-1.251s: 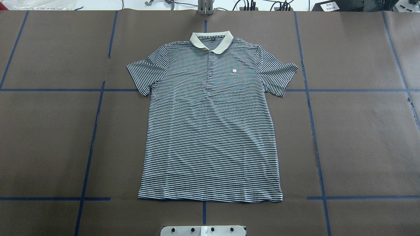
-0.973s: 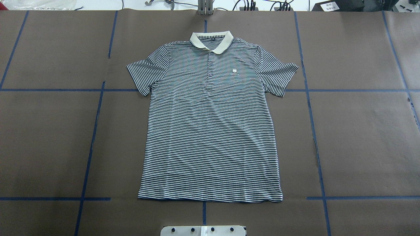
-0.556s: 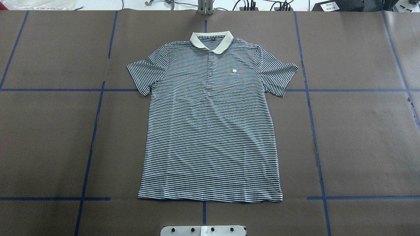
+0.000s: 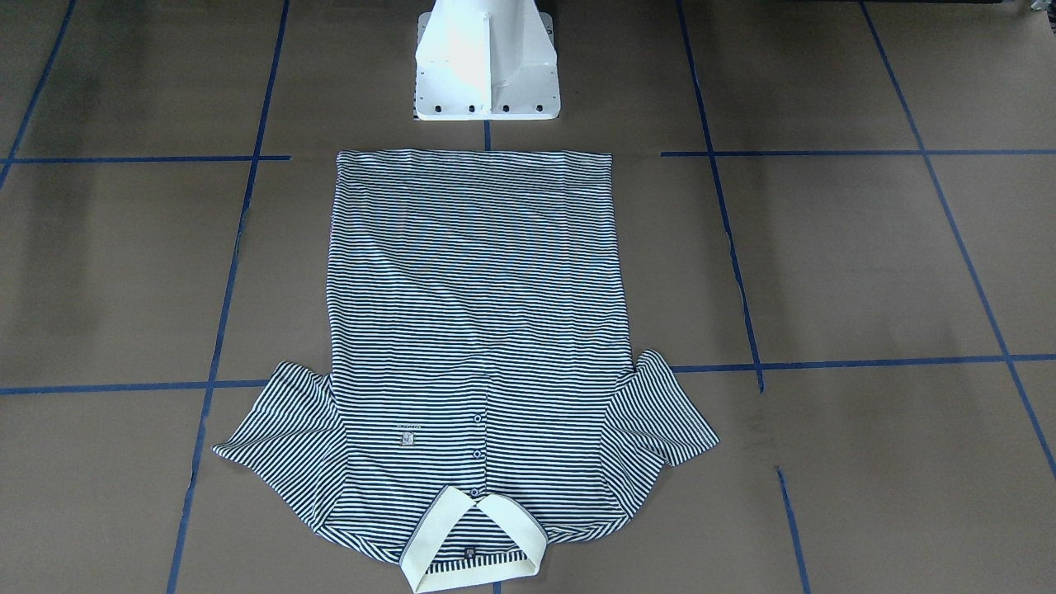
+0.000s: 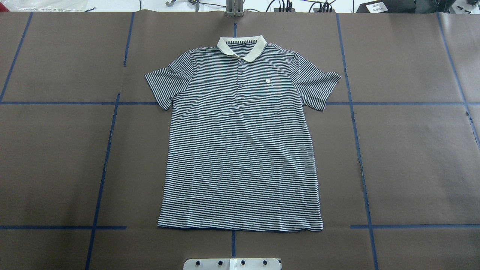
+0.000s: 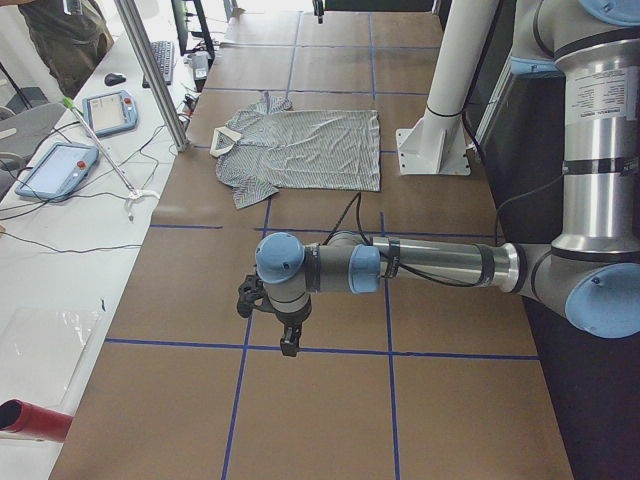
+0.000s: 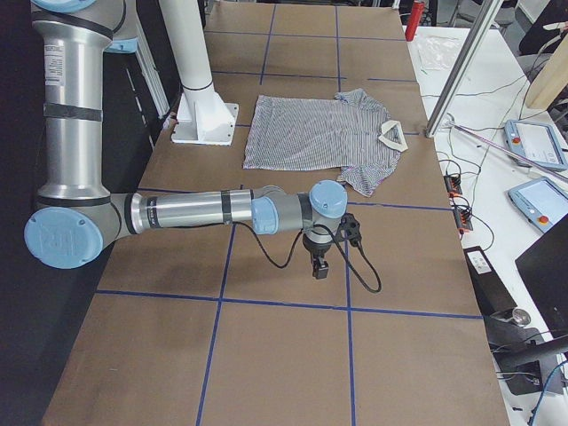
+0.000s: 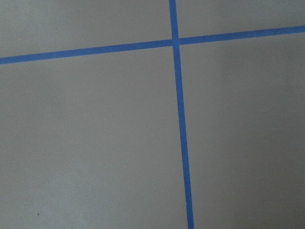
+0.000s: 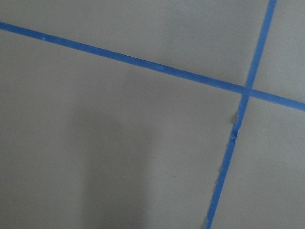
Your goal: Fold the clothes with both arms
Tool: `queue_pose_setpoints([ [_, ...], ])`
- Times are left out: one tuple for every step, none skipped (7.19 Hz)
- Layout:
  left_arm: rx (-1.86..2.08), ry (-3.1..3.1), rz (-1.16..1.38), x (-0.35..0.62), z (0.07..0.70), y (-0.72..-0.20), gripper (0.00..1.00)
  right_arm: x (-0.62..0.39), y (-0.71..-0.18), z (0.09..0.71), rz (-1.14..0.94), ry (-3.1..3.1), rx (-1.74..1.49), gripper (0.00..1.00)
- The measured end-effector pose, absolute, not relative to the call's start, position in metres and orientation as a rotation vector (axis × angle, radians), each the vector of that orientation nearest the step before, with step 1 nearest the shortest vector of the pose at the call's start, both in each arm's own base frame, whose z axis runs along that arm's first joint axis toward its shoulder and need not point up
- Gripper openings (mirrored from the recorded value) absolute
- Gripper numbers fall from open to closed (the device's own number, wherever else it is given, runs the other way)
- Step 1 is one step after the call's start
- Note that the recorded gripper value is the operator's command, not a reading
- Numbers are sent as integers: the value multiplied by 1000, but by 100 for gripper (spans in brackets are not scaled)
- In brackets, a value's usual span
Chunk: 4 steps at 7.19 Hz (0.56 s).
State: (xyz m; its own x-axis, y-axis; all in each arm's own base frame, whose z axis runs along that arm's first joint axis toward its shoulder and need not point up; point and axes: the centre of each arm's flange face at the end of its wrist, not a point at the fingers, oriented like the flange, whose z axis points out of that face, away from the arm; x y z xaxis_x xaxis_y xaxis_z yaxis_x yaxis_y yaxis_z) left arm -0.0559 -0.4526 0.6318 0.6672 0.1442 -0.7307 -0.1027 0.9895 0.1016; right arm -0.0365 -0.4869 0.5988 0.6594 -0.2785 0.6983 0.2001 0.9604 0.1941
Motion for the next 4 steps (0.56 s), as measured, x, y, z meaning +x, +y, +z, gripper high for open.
queue_pose_setpoints([
  [80, 876, 148, -53, 625, -454, 100, -65, -513, 584, -255, -822, 124, 100],
  [98, 909, 155, -51, 620, -454, 100, -103, -544, 561, -229, -841, 124, 100],
  [116, 923, 164, -50, 617, -455, 100, -151, -577, 531, -201, -858, 117, 100],
  [136, 927, 173, -49, 616, -455, 100, -200, -601, 498, -176, -867, 121, 100],
])
